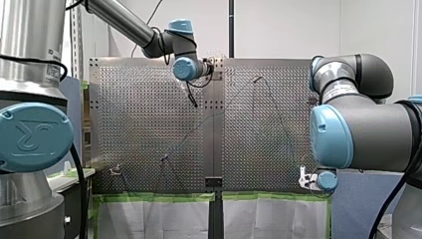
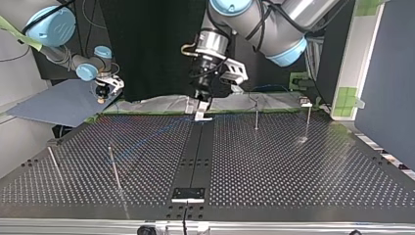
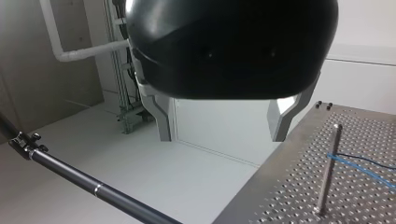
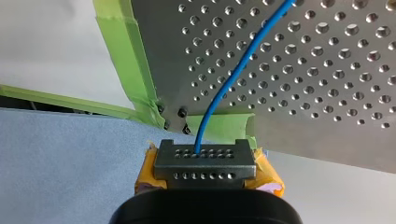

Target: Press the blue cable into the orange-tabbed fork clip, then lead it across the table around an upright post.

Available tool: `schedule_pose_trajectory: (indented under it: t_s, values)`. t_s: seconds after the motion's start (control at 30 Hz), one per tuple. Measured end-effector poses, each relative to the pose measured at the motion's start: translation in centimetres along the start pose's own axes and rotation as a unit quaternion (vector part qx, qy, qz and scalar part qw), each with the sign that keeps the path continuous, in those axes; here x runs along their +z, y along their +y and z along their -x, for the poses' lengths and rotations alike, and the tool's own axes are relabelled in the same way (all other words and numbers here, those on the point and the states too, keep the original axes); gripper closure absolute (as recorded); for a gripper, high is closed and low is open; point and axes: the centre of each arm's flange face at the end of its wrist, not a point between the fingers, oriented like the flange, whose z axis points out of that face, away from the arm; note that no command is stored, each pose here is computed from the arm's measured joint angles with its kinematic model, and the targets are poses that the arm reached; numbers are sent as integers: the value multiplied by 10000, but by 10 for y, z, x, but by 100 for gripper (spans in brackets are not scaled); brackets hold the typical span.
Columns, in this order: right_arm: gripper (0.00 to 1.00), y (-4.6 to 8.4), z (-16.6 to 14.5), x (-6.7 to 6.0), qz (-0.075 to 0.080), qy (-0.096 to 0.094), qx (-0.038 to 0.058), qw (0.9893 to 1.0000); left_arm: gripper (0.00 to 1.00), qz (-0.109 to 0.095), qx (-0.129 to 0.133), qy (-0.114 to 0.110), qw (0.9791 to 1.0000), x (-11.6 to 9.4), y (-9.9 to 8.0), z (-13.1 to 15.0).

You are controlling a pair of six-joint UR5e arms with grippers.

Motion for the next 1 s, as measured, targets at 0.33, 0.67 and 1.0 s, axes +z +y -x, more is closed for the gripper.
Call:
schedule_pose_trajectory:
  t_s: [0.33,0.67,1.0]
  values:
    - [100,-2,0,0,-11,1,-8,10000,1,14,50,-9,10000,-23,22,-24]
    - [100,-2,0,0,-8,0,-3,10000,1,35,104,5,9999,-50,45,-46]
    - [100,-2,-1,0,-14,5,-11,10000,1,574,522,394,9962,-92,85,-76]
